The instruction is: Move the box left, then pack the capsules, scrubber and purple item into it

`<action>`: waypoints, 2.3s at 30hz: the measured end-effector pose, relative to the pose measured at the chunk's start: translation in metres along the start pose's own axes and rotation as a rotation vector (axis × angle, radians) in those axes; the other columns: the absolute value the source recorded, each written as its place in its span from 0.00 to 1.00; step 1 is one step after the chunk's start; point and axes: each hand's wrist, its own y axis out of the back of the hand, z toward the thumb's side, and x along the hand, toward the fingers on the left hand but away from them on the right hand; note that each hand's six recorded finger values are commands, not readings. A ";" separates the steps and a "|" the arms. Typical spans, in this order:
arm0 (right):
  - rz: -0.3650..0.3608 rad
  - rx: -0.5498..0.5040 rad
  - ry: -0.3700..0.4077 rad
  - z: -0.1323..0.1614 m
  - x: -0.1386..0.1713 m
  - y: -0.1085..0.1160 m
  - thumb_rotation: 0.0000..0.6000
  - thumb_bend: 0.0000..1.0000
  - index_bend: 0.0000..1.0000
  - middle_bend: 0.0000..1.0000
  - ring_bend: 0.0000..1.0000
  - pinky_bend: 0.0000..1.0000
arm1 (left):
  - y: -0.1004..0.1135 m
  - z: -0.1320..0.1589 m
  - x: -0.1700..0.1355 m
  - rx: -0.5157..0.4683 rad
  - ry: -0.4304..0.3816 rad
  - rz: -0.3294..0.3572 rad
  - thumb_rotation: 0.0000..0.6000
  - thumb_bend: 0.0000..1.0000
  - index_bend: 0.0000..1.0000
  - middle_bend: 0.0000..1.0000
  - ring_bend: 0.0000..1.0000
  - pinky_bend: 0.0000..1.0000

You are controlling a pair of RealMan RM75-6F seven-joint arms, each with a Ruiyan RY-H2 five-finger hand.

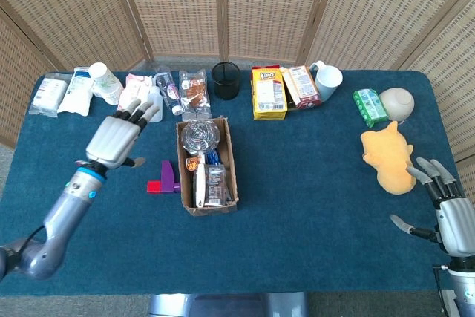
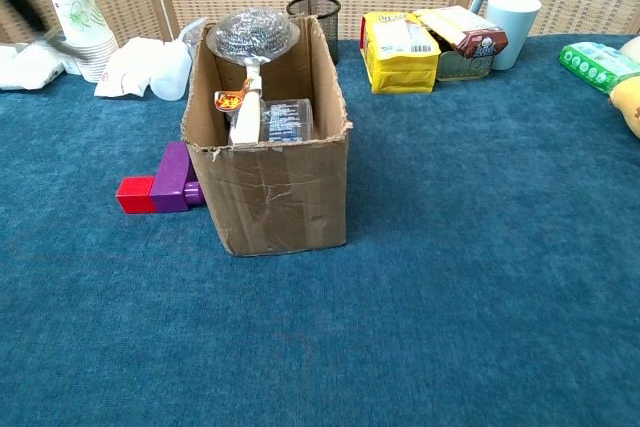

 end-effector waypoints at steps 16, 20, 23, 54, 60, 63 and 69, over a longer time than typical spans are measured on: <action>-0.013 0.007 -0.008 0.000 0.001 0.002 1.00 0.00 0.18 0.07 0.00 0.14 | -0.093 -0.005 -0.042 0.276 -0.234 -0.159 1.00 0.00 0.03 0.00 0.00 0.26; -0.018 0.001 -0.009 0.000 0.001 0.004 1.00 0.00 0.18 0.07 0.00 0.14 | -0.107 0.006 -0.048 0.330 -0.291 -0.189 1.00 0.00 0.03 0.00 0.00 0.26; -0.019 -0.002 -0.008 0.001 0.001 0.004 1.00 0.00 0.18 0.07 0.00 0.14 | -0.114 0.010 -0.048 0.355 -0.306 -0.205 1.00 0.00 0.03 0.00 0.00 0.25; -0.034 -0.032 -0.018 -0.003 0.001 0.010 1.00 0.00 0.19 0.07 0.00 0.14 | -0.137 0.060 -0.008 0.506 -0.334 -0.249 1.00 0.00 0.03 0.00 0.00 0.18; -0.039 -0.041 -0.019 -0.003 0.001 0.012 1.00 0.00 0.19 0.07 0.00 0.14 | -0.142 0.067 -0.002 0.510 -0.327 -0.252 1.00 0.00 0.17 0.12 0.06 0.32; -0.039 -0.041 -0.020 -0.003 0.001 0.012 1.00 0.00 0.19 0.08 0.00 0.14 | -0.142 0.072 0.000 0.503 -0.326 -0.241 1.00 0.00 0.32 0.30 0.22 0.46; -0.040 -0.050 -0.019 -0.003 0.000 0.012 1.00 0.00 0.19 0.08 0.00 0.14 | -0.143 0.078 0.003 0.517 -0.329 -0.214 1.00 0.00 0.46 0.47 0.38 0.59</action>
